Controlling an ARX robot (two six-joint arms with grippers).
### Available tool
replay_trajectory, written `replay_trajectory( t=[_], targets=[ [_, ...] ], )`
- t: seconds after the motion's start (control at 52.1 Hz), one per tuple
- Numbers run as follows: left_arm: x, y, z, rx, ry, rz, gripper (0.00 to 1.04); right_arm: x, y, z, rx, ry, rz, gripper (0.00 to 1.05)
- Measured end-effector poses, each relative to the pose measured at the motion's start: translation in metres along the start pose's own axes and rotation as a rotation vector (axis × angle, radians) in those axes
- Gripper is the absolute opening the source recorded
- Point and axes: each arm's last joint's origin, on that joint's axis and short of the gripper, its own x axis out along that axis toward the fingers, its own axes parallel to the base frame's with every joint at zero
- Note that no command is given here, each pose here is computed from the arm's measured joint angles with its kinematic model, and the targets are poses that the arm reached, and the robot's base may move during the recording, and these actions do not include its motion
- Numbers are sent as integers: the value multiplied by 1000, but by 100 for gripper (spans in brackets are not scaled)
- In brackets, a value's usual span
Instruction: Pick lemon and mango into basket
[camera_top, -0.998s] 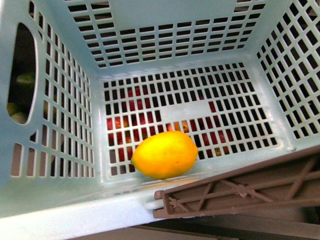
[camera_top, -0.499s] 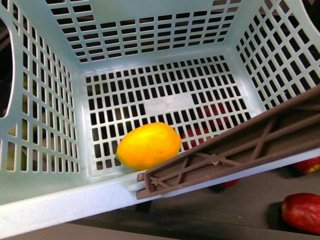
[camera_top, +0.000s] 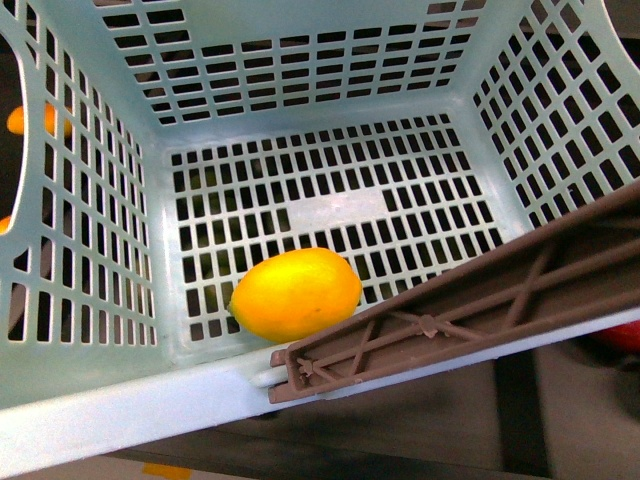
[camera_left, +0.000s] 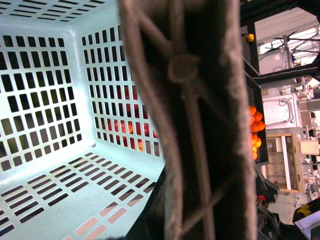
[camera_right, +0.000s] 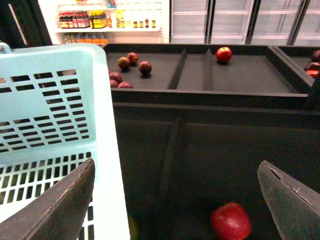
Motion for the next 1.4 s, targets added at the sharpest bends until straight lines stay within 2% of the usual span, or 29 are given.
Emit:
replay_trajectory(
  t=[1.402],
  targets=[
    [0, 0, 0, 2, 1, 0, 4, 0, 0, -1, 0, 3, 0, 96]
  ],
)
